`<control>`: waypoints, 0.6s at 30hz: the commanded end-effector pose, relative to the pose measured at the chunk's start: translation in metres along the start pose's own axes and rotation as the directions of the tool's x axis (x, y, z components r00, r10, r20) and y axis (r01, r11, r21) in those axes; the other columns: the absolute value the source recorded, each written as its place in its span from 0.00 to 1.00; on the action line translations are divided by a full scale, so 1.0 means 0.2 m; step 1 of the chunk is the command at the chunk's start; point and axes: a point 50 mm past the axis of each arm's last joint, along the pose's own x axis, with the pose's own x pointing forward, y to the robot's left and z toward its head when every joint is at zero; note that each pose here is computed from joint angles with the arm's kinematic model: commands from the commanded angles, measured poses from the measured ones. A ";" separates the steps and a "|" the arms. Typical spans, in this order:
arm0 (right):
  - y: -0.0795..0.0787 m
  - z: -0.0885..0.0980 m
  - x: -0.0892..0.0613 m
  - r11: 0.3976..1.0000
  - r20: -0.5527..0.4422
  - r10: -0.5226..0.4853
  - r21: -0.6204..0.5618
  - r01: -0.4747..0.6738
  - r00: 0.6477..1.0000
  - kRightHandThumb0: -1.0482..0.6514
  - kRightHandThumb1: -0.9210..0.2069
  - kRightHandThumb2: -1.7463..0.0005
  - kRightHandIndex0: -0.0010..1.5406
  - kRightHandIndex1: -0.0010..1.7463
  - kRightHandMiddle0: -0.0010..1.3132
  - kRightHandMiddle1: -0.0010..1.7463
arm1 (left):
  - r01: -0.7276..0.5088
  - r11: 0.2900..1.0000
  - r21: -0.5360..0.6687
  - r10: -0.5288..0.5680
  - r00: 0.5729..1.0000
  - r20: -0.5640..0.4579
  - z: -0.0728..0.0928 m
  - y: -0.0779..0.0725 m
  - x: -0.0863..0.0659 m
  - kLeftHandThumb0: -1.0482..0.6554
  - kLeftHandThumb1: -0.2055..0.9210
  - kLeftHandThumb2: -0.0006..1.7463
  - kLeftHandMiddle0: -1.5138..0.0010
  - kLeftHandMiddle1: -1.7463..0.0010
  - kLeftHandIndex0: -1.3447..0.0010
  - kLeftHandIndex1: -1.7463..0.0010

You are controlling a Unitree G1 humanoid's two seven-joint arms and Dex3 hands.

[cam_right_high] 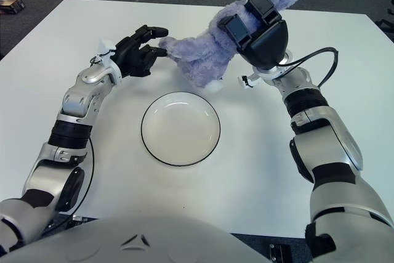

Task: Put the doll into the plate.

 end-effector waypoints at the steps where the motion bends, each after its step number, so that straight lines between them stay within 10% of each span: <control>1: -0.01 -0.02 0.05 0.999 0.008 -0.042 -0.004 0.042 0.999 0.35 0.52 0.26 0.75 1.00 0.45 1.00 | -0.050 0.981 0.185 0.051 0.999 0.003 0.05 0.01 0.03 0.21 0.65 0.44 1.00 0.50 1.00 0.54; 11: -0.01 -0.03 0.04 1.000 0.005 -0.025 0.003 0.025 1.000 0.35 0.52 0.26 0.76 1.00 0.45 1.00 | -0.297 0.673 0.677 0.198 0.955 0.222 0.05 -0.04 0.08 0.04 0.93 0.20 1.00 0.77 1.00 0.68; 18: -0.01 -0.03 0.02 1.000 -0.004 -0.007 0.030 0.007 1.000 0.35 0.51 0.27 0.76 1.00 0.44 1.00 | -0.489 0.372 0.789 0.196 0.872 0.448 0.00 -0.07 0.12 0.08 0.78 0.27 1.00 0.97 1.00 0.77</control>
